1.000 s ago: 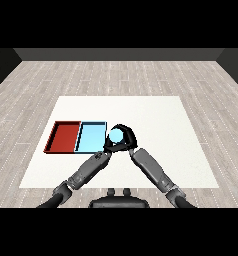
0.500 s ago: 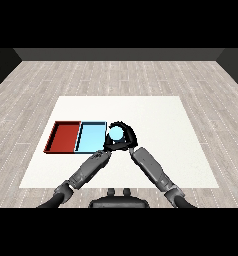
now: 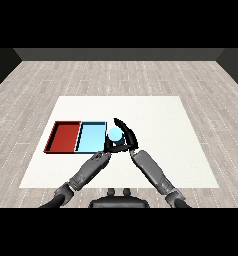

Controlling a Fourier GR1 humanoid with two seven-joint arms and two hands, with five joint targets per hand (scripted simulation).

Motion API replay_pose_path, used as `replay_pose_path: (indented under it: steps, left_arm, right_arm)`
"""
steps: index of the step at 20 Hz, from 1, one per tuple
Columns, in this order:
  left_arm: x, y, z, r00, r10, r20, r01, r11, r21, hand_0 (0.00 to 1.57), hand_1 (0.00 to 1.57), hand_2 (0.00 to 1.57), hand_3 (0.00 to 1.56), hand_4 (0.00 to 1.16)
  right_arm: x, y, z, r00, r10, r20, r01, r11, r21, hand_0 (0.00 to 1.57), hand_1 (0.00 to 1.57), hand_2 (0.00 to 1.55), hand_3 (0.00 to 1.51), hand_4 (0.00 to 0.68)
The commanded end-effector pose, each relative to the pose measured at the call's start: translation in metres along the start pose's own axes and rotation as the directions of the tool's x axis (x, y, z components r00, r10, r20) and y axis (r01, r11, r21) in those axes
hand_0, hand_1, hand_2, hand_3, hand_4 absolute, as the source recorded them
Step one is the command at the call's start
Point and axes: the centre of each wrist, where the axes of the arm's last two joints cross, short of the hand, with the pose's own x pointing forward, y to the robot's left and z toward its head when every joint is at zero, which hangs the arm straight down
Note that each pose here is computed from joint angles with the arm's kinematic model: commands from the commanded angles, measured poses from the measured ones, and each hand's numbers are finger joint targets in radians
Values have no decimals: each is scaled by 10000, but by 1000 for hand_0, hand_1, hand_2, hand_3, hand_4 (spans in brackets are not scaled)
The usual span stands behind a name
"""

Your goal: Pick the blue can and put it in the blue box

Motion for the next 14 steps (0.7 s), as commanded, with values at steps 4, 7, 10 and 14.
replay_pose_path:
  steps: [4,7,10,14]
  left_arm:
    - [-140,103,-9,9999,-147,26,146,9995,263,1571,1571,1571,1493,1147]
    - [17,-14,37,9996,269,-106,-264,9986,449,1571,1571,1571,1492,1143]
    - [21,113,-182,9991,292,-315,-271,9974,666,1571,1571,1571,1481,1145]
    - [-75,392,-42,9999,-130,61,121,9922,1243,1571,1571,1571,1476,1145]
  right_arm:
    - [198,-192,-171,9999,-114,19,116,9963,-854,0,0,0,0,0]
    - [140,-461,-62,9882,-1461,452,1506,9809,-1234,0,0,0,0,0]
    - [387,-654,-60,9777,-1934,813,2034,9688,-1417,0,0,0,0,0]
    - [495,-1140,134,9670,-1765,1839,2075,9641,-1659,0,0,0,0,0]
